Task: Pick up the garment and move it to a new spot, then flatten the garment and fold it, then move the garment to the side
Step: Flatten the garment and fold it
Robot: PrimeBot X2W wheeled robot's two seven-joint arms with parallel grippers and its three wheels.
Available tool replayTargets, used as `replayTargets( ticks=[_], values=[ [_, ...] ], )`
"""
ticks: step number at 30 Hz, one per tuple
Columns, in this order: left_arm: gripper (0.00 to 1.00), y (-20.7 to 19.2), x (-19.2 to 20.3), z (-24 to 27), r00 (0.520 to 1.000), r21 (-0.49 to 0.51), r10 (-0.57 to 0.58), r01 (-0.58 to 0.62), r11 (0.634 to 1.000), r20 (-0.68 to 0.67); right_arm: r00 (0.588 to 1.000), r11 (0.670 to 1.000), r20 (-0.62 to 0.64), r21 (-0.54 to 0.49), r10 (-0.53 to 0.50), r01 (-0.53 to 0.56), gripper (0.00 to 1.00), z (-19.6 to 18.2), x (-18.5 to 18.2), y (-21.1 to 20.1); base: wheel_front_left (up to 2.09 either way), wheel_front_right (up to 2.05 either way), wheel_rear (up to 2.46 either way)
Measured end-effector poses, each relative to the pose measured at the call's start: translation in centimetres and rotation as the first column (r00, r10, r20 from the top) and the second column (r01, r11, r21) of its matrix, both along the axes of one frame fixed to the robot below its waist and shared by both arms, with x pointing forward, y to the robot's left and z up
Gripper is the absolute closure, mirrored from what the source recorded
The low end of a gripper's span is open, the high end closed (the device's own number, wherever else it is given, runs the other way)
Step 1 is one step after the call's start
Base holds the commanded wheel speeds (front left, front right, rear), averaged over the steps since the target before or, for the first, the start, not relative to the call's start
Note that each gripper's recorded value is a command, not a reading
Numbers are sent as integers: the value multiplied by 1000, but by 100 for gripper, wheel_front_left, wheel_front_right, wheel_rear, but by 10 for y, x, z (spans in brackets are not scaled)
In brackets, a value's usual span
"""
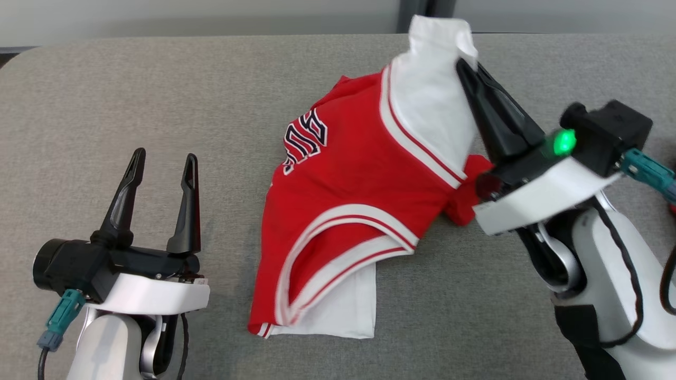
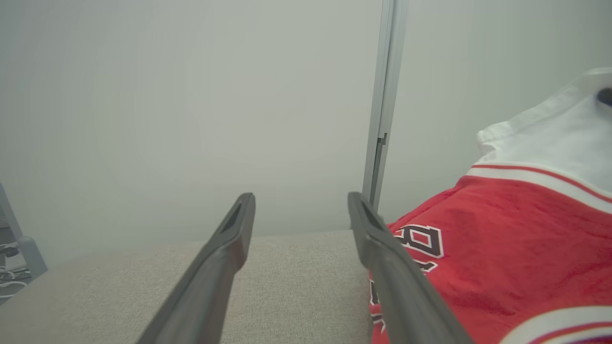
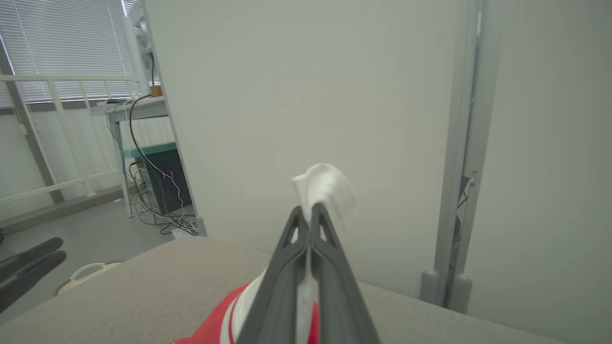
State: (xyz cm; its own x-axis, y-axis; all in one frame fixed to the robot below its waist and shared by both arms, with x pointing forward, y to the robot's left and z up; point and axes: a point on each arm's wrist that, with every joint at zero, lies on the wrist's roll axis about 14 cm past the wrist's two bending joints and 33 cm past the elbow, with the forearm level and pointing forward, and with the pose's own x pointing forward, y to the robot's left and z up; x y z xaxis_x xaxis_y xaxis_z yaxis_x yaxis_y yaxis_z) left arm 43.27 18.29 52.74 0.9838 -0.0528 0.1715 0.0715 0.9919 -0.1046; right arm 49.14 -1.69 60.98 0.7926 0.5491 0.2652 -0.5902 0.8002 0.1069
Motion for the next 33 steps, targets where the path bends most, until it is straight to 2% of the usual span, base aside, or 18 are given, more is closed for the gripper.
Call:
replayTargets(
  ticks=[2,4,8,11,13,16,19,21,22,23,24,30,32,33],
  values=[
    [0,-7,5,-3,1000,0,-22,22,1000,-7,992,995,-79,-8,-102,102,100,-29,1,-36,0,0,0],
    [0,-15,9,-6,999,-3,-45,45,999,-14,965,978,-156,-28,-210,208,100,-57,1,-76,0,0,0],
    [0,-23,16,-13,997,-3,-73,73,997,-30,876,919,-281,-73,-392,387,100,-106,-10,-145,0,0,0],
    [0,-26,20,-15,996,0,-84,84,997,-32,804,871,-348,-98,-483,481,100,-133,-21,-183,0,0,0],
    [0,-27,23,-16,995,2,-90,90,996,-31,760,844,-384,-114,-524,525,100,-149,-27,-201,0,0,0],
    [0,-29,26,-22,994,7,-97,98,995,-49,717,821,-423,-135,-554,554,100,-168,-32,-215,0,0,0],
    [0,-30,28,-25,993,9,-102,102,995,-55,690,814,-456,-155,-562,560,100,-185,-33,-219,0,0,0],
    [0,-31,29,-27,993,9,-105,105,994,-58,688,812,-455,-158,-565,562,100,-189,-30,-221,0,0,0],
    [0,-31,29,-27,993,8,-105,106,994,-59,688,815,-460,-160,-561,557,92,-191,-28,-219,0,0,0],
    [0,-32,29,-27,992,8,-107,108,994,-59,689,816,-460,-161,-559,555,60,-192,-27,-218,0,0,0],
    [0,-32,29,-27,992,8,-109,109,994,-59,692,817,-457,-158,-558,555,0,-192,-27,-217,0,0,0],
    [0,-34,26,-23,993,7,-110,110,994,-52,716,813,-404,-151,-570,562,0,-181,-26,-219,0,0,0],
    [0,-33,24,-21,993,9,-107,107,994,-51,735,814,-361,-154,-574,560,0,-170,-26,-219,0,0,0],
    [0,-32,20,-21,993,11,-103,104,995,-56,758,817,-309,-152,-574,556,0,-155,-26,-217,0,0,0]
  ],
)
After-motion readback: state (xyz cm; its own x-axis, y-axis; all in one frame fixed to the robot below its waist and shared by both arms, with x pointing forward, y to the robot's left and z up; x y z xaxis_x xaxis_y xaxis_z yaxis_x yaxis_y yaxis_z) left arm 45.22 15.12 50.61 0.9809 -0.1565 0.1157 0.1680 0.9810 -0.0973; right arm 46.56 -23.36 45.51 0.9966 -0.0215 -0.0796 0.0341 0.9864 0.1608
